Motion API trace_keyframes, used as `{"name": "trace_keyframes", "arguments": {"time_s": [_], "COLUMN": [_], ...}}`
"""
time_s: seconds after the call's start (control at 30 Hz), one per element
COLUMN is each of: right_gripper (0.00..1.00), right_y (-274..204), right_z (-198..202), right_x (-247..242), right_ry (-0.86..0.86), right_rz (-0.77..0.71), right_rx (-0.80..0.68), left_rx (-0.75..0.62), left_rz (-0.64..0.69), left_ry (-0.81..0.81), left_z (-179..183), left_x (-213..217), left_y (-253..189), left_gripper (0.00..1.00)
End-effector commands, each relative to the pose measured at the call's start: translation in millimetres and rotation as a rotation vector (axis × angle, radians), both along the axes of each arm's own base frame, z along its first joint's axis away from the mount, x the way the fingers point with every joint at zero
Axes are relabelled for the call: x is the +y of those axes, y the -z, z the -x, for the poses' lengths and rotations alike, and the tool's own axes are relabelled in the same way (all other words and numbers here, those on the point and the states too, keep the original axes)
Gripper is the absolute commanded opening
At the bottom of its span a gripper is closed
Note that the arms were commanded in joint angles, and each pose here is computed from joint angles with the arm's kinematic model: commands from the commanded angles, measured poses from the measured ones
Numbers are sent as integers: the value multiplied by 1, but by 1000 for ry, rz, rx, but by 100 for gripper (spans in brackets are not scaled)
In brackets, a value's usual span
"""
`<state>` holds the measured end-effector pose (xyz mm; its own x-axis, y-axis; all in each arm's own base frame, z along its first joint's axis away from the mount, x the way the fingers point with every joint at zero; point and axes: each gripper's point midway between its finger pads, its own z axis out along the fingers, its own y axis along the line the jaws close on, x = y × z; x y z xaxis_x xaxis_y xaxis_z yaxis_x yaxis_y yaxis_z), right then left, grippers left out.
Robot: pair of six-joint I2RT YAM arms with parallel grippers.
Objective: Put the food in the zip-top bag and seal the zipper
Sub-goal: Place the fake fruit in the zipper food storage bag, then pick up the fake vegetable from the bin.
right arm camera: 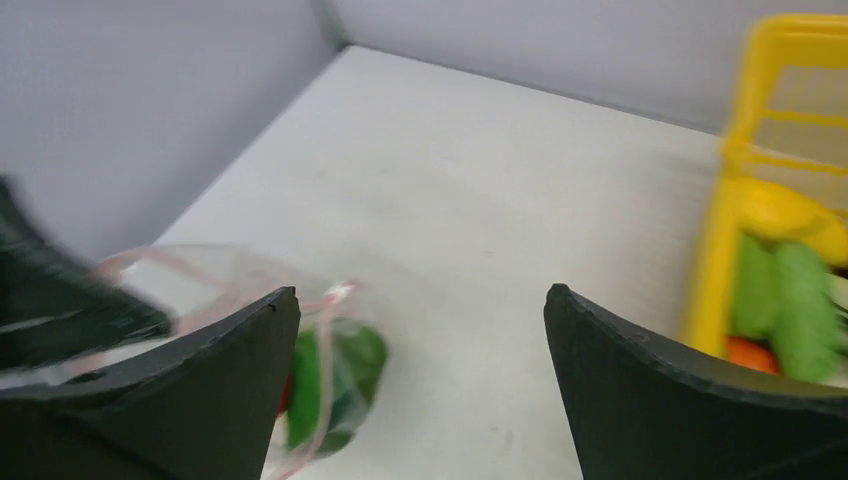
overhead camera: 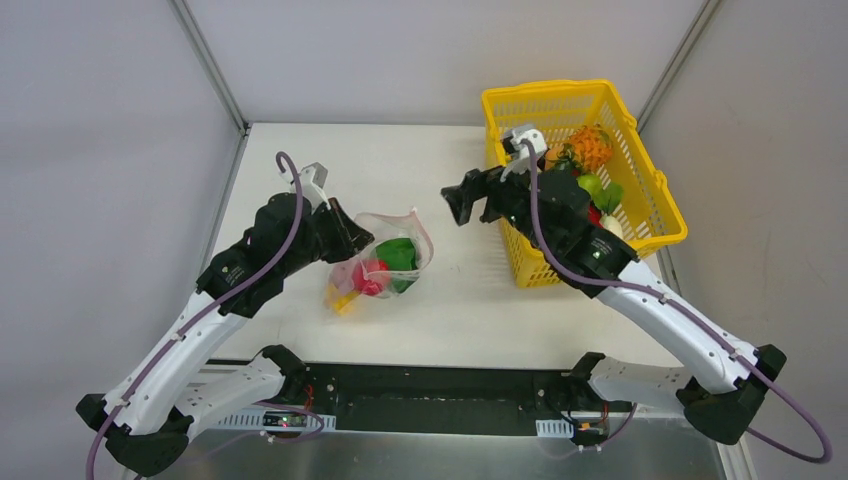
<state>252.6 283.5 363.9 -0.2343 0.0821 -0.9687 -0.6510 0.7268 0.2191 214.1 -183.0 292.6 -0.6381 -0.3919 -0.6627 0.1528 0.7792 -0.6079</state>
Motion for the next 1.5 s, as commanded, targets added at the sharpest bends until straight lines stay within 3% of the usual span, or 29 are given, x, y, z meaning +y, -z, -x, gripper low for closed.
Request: {"name": "trace_keyframes", "arguments": {"time_s": [0.0, 0.13, 0.27, 0.43, 0.67, 0.93, 1.2, 1.3, 1.37, 1.47], "right_gripper": [93, 83, 72, 66, 64, 63, 66, 62, 50, 43], "right_y": [6, 26, 54, 97, 148, 189, 240, 249, 251, 247], "right_z": [-62, -99, -126, -159, -199, -222, -224, -219, -216, -212], "right_x": [-82, -138, -166, -183, -195, -188, -193, -184, -182, -184], "right_ry": [436, 558, 570, 497, 493, 467, 467, 409, 401, 414], "right_rz": [27, -29, -12, -40, 2, 5, 104, 90, 83, 89], "right_rx": [20, 158, 268, 479, 593, 683, 794, 832, 847, 843], "left_rx": [-44, -49, -42, -32, -28, -27, -30, -28, -26, -24], "left_rz": [4, -11, -23, -16, -16, -20, -18, -12, -11, -11], "left_ry": [-2, -10, 4, 20, 21, 18, 9, 12, 17, 16], "left_z": [-3, -3, -4, -4, -3, -1, 0, -1, -1, 0], "left_x": [1, 4, 2, -3, -3, 0, 2, 0, -1, 0], "left_y": [-7, -4, -7, -7, -5, -2, -1, -1, -1, -1], "left_gripper": [0, 0, 0, 0, 0, 0, 0, 0, 0, 0]}}
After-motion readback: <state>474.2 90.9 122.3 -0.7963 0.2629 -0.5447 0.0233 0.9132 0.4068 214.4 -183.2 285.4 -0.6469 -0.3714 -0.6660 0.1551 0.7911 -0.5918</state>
